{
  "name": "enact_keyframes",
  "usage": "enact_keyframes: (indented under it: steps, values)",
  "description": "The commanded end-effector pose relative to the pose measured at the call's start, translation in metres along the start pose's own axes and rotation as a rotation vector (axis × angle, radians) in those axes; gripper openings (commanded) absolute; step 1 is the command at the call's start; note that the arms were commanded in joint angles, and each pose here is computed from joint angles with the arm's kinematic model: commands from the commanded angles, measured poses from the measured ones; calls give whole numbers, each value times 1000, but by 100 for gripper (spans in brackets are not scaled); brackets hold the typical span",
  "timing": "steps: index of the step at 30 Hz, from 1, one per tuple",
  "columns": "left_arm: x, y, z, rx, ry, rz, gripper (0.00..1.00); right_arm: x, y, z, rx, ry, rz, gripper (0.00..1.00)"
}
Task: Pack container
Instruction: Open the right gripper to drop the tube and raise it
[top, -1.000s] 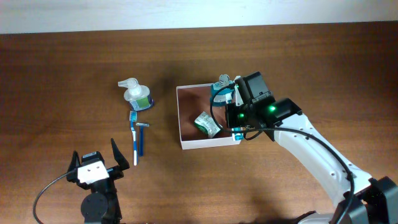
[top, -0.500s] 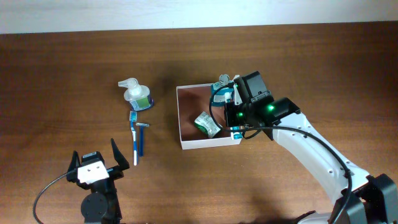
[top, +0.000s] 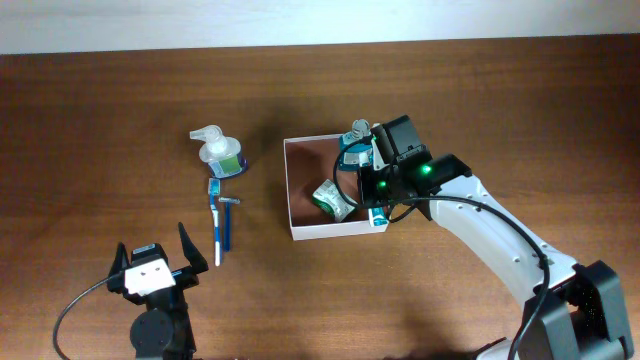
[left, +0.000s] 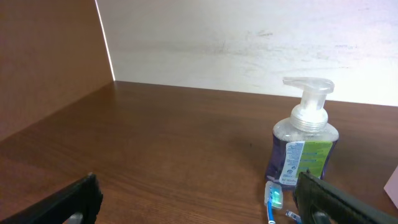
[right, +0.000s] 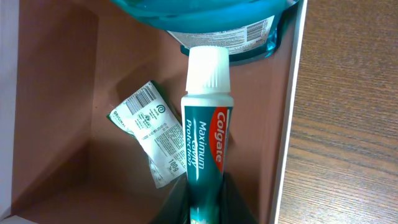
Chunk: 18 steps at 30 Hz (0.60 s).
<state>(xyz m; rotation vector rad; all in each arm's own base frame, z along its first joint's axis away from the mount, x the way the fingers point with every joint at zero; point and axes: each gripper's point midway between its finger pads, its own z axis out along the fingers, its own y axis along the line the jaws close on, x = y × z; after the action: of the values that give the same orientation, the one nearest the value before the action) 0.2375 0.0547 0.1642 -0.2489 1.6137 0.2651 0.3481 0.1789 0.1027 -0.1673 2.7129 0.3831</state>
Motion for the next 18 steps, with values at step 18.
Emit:
enact_keyframes:
  steps: [18]
  values:
    - [3, 3, 1, -16, 6, 10, 99, -12, 9, -13, -27, -52, -50, 17]
